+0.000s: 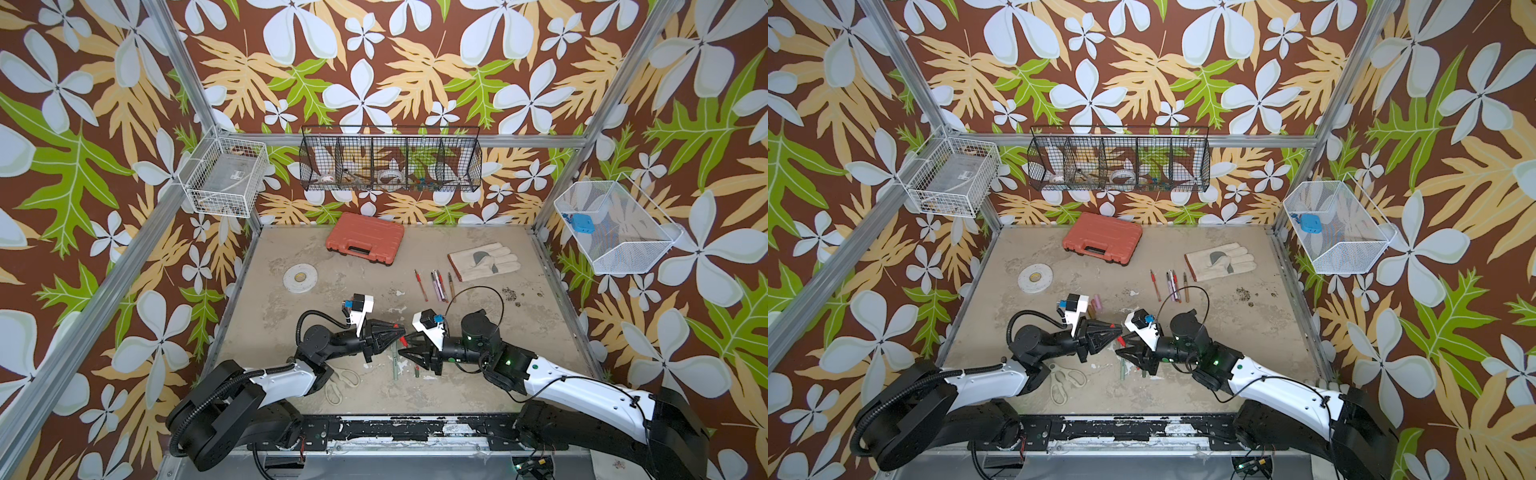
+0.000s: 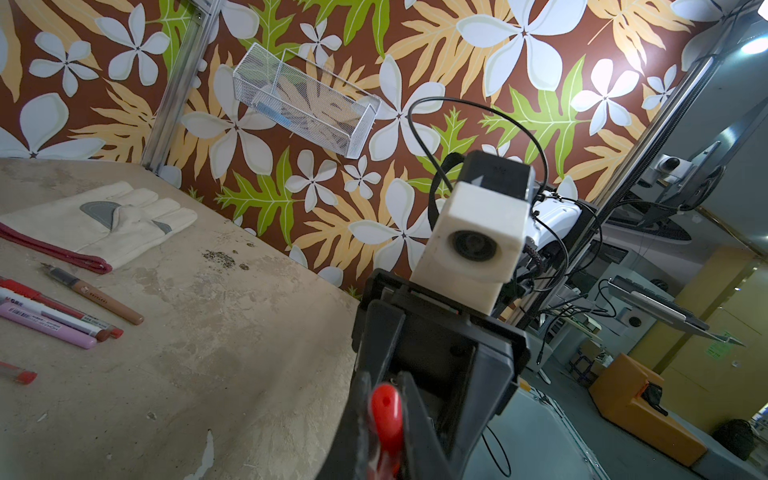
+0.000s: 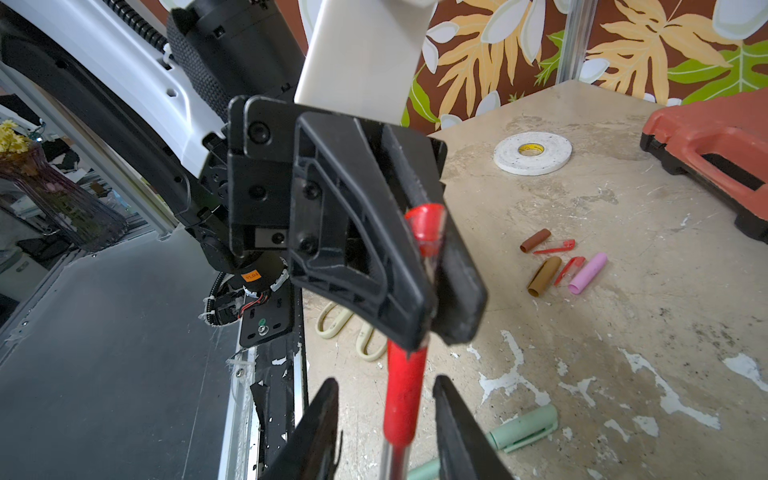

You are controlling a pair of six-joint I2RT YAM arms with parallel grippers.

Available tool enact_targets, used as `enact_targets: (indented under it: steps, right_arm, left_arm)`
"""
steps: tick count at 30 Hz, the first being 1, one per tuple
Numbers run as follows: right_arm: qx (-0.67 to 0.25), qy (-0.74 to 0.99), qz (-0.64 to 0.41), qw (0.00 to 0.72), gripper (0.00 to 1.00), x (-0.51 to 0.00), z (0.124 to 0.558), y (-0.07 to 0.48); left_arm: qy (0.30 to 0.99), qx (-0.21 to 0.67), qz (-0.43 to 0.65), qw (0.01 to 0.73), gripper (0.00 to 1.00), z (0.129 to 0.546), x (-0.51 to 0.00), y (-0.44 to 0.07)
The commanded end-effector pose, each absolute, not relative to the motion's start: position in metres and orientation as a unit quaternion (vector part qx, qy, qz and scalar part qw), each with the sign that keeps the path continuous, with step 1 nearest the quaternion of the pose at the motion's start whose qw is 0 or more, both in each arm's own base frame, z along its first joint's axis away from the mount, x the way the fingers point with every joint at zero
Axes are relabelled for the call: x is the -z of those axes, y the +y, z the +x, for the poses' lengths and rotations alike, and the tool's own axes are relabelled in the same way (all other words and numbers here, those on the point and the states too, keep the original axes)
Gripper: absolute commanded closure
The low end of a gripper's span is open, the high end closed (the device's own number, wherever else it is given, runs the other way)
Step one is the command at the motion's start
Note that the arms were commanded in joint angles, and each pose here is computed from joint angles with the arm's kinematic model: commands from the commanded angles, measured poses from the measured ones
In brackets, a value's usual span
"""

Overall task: Open the pen caps
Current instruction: 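Pull the red cap with the left gripper while the right gripper holds the body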

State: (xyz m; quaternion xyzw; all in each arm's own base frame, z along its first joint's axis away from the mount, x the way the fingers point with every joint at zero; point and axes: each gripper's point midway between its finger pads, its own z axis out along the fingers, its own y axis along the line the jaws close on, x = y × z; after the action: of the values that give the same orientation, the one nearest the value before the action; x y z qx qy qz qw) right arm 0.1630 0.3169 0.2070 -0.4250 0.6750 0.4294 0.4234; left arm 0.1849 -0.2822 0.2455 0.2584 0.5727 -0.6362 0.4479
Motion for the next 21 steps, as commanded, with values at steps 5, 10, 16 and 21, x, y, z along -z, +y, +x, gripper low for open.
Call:
enact_targets:
  steps: [5, 10, 16, 21]
  right_arm:
    - [-0.432, 0.673, -0.421, 0.428, 0.64, -0.2099, 0.1640, 0.3174]
    - [-0.433, 0.671, -0.420, 0.430, 0.67, -0.2118, 0.1646, 0.3178]
    - [-0.433, 0.670, -0.421, 0.432, 0.75, -0.2118, 0.1643, 0.3175]
    - [-0.434, 0.668, -0.421, 0.433, 0.81, -0.2122, 0.1639, 0.3175]
  left_arm:
    - [0.556, 0.641, 0.271, 0.454, 1.00, 0.1799, -0.2536, -0.2830]
    - [0.556, 0.643, 0.272, 0.451, 1.00, 0.1793, -0.2529, -0.2838]
    - [0.556, 0.643, 0.274, 0.449, 1.00, 0.1788, -0.2527, -0.2849]
    - [0.555, 0.644, 0.275, 0.448, 1.00, 0.1776, -0.2533, -0.2852]
